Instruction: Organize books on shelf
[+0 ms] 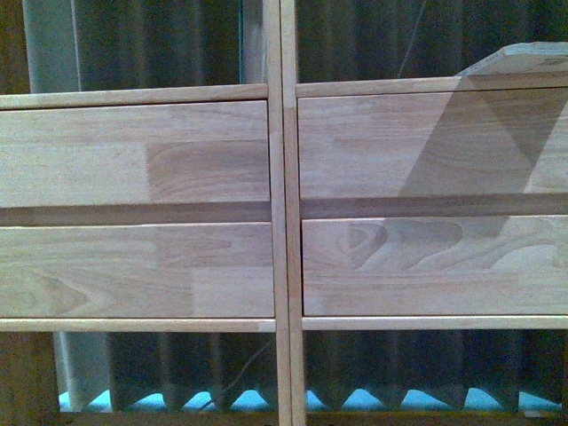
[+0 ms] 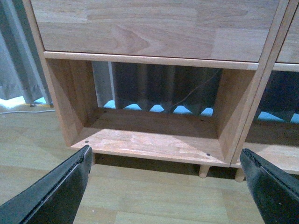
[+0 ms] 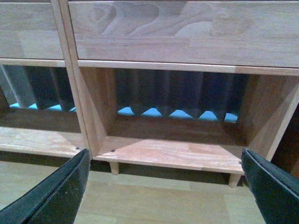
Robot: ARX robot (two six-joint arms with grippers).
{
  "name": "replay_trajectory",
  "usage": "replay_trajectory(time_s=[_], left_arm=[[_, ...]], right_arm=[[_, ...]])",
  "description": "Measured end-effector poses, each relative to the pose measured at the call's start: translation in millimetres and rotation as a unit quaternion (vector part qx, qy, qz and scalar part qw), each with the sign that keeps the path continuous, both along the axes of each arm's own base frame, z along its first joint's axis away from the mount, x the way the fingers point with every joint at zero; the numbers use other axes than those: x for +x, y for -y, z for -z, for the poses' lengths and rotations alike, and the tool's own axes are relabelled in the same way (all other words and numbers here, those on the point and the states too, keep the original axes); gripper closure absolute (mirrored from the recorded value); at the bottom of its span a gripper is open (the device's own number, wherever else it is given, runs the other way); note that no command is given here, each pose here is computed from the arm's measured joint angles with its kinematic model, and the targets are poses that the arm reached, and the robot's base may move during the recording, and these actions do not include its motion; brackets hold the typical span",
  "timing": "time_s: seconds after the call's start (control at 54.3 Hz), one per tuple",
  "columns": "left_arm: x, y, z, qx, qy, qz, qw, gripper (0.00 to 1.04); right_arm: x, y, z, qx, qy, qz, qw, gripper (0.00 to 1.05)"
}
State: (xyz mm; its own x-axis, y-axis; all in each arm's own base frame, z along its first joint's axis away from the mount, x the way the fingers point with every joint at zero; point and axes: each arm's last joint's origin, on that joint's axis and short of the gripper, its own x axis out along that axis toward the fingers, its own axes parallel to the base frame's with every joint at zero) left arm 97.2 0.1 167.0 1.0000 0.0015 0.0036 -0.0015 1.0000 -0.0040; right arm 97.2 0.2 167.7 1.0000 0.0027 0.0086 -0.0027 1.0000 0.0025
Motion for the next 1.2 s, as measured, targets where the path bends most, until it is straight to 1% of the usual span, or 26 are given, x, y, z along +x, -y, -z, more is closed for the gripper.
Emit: replay_trajectory(time_s=[1.198], left_arm=[[0.0,0.0,0.0,0.0,0.0,0.0,1.0,0.07]], right_arm=[[0.0,0.0,0.0,0.0,0.0,0.0,1.0,0.07]])
